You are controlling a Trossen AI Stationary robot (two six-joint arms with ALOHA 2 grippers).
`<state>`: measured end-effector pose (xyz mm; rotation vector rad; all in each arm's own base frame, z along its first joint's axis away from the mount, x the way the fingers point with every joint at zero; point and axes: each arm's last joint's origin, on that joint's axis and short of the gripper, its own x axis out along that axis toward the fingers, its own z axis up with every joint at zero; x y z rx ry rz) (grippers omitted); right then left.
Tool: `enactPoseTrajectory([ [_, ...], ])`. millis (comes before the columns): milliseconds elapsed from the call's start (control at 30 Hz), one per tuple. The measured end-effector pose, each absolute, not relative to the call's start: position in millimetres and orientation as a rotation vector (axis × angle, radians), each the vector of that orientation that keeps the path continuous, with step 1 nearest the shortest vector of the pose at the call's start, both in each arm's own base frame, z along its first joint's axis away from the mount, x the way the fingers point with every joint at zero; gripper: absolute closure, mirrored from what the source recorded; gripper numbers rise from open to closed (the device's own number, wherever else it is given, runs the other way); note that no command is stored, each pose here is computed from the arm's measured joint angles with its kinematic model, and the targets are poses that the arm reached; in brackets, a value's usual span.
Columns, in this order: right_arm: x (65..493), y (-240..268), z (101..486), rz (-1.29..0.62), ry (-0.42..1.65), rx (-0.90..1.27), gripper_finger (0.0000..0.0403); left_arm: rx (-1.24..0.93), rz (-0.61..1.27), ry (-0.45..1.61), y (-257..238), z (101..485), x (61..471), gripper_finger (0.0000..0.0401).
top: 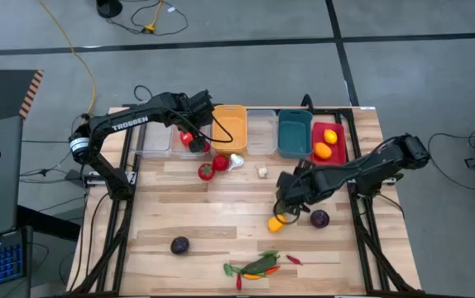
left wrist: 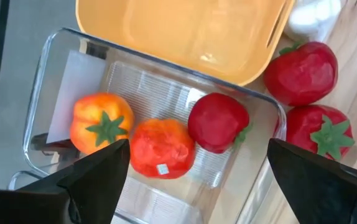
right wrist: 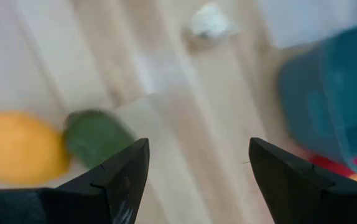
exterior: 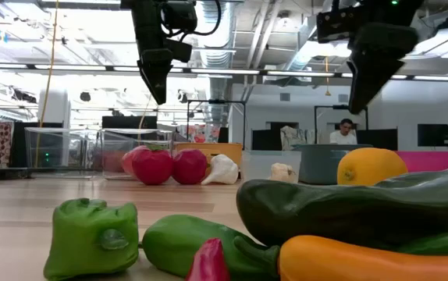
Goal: Sort produce into baskets
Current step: Put the lime into the blue bin
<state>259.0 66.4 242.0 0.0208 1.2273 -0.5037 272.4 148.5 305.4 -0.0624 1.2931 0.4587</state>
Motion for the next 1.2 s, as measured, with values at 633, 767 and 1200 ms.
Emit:
enactPoseTrajectory([
  [633,283.0,97.2,176.3,-0.144,1.516,-0.261,0.0099,-0.083,0.480,1.243,150.0,306.8,276.0,0.0034],
  [767,289.0,93.4,167.1,-0.152,1.528,-0.258,0.0099,-0.084,0.480,1.242,150.0,306.9,276.0,0.0034],
  [1200,296.3,86.2,165.6,-0.123,1.502,-0.232,0.0154,-0.084,0.479,1.241,150.0,306.9,276.1,0.0034],
])
